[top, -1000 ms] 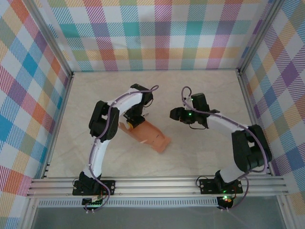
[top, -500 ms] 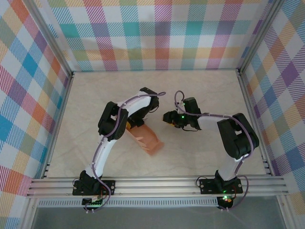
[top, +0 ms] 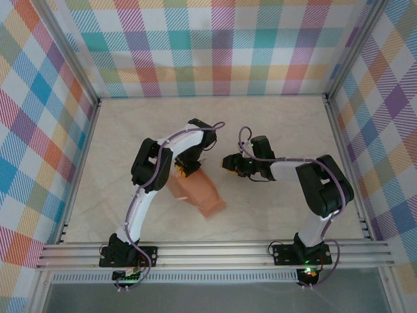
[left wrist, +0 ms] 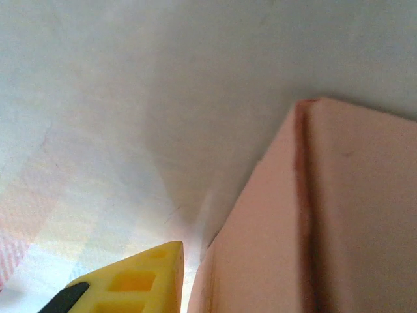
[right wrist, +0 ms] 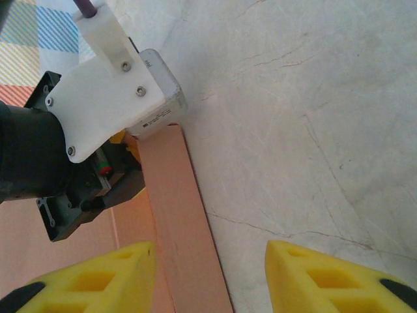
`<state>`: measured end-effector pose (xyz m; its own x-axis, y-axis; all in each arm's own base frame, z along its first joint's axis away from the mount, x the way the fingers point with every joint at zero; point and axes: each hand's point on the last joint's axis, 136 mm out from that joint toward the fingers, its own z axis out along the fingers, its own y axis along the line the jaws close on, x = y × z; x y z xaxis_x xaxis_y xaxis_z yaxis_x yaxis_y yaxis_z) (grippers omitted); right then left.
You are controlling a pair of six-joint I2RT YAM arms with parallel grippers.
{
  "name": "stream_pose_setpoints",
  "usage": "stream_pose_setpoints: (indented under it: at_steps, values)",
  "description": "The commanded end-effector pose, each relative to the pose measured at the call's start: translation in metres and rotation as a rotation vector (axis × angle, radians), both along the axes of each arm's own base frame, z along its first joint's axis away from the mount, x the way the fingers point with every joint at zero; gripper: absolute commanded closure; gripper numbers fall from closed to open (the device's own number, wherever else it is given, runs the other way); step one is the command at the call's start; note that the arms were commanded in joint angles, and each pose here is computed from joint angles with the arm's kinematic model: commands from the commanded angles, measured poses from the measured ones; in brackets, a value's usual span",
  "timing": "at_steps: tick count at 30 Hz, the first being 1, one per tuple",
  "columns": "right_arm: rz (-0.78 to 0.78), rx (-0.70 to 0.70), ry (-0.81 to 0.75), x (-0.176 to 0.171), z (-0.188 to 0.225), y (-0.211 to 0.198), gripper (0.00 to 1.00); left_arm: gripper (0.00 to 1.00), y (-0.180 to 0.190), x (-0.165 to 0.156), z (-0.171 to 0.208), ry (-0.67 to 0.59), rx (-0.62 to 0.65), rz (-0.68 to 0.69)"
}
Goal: Fold the paper box
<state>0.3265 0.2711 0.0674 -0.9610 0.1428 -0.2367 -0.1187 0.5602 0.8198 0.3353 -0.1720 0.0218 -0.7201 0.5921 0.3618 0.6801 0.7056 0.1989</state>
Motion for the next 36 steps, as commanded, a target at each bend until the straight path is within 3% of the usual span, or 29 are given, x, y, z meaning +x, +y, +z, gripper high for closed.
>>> stream_pose_setpoints:
  at_steps: [1, 9, 15, 26, 36]
  values:
    - [0.033, 0.029, 0.009, -0.006, -0.005, 0.007, 0.52, 0.74, -0.016, 0.009, 0.010, -0.034, -0.097, -0.003]
    - [0.044, 0.035, 0.019, -0.007, -0.008, 0.013, 0.52, 0.73, -0.016, 0.006, 0.019, -0.022, -0.105, -0.019]
    - [0.047, 0.037, 0.036, -0.007, -0.012, 0.015, 0.52, 0.62, -0.017, 0.008, 0.027, -0.033, -0.112, -0.034]
    - [0.050, 0.048, 0.052, -0.007, -0.017, 0.018, 0.52, 0.60, -0.025, 0.010, 0.048, -0.051, -0.167, -0.039]
    - [0.050, 0.053, 0.055, -0.009, -0.017, 0.018, 0.53, 0.74, -0.030, 0.015, 0.039, -0.047, -0.180, -0.055]
